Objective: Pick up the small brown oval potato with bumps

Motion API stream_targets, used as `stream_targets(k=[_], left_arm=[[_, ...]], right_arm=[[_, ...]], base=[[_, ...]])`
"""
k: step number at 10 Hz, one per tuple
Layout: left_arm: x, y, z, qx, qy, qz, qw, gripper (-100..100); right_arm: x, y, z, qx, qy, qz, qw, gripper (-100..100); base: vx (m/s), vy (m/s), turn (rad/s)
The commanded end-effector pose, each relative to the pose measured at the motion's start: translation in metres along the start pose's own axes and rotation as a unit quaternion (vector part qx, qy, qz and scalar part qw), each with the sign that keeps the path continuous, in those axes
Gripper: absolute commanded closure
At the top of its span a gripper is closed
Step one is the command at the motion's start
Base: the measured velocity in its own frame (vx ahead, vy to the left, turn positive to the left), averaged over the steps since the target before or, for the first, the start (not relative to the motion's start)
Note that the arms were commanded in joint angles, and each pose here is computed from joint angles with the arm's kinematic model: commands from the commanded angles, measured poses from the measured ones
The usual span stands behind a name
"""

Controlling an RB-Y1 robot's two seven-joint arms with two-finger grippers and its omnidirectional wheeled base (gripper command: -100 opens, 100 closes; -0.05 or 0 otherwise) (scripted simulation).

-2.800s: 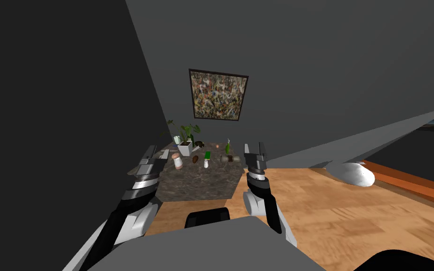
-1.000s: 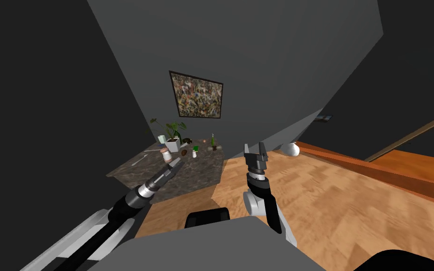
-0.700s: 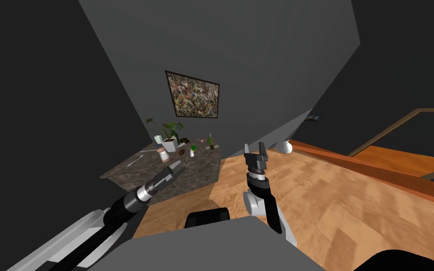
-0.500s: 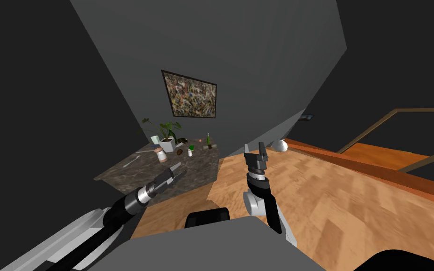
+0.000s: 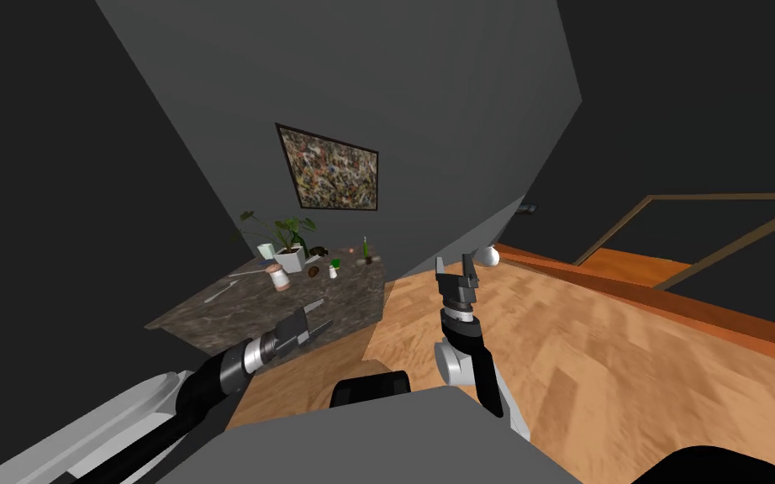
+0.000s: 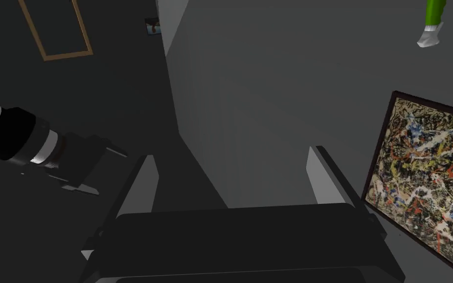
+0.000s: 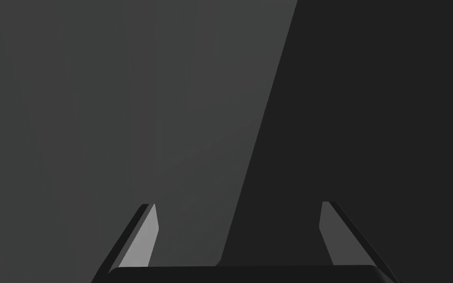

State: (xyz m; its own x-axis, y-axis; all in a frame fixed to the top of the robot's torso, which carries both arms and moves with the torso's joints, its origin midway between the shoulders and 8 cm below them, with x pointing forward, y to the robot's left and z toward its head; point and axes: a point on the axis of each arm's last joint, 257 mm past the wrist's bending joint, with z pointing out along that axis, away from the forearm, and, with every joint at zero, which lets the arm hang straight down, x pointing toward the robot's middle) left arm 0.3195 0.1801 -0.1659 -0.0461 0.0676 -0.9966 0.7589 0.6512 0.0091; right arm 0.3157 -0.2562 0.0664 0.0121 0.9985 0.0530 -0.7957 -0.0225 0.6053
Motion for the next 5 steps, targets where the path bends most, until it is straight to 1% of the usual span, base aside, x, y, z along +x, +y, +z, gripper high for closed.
stream_targets(k=[1,2,3,4,5], left_arm=[[0.023,-0.003,-0.009,0.015,0.041,0.039,0.9983,-100],[0.028,-0.003,-0.011,0.022,0.055,0.053,0.9968,-100],[0.045,-0.005,-0.019,0.033,0.084,0.078,0.9928,-100],[0.05,-0.005,-0.023,0.041,0.099,0.095,0.9896,-100],[0.067,-0.006,-0.031,0.053,0.126,0.119,0.9834,-100]], right_arm=[[0.0,0.0,0.0,0.0,0.0,0.0,1.0,0],[0.0,0.0,0.0,0.0,0.0,0.0,1.0,0],[0.0,0.0,0.0,0.0,0.0,0.0,1.0,0],[0.0,0.0,0.0,0.0,0.0,0.0,1.0,0],[0.0,0.0,0.0,0.0,0.0,0.0,1.0,0]], base=[[-0.06,-0.045,-0.17],[-0.054,-0.035,-0.097],[-0.056,-0.051,-0.199],[-0.047,-0.043,-0.085],[-0.051,-0.042,-0.162]])
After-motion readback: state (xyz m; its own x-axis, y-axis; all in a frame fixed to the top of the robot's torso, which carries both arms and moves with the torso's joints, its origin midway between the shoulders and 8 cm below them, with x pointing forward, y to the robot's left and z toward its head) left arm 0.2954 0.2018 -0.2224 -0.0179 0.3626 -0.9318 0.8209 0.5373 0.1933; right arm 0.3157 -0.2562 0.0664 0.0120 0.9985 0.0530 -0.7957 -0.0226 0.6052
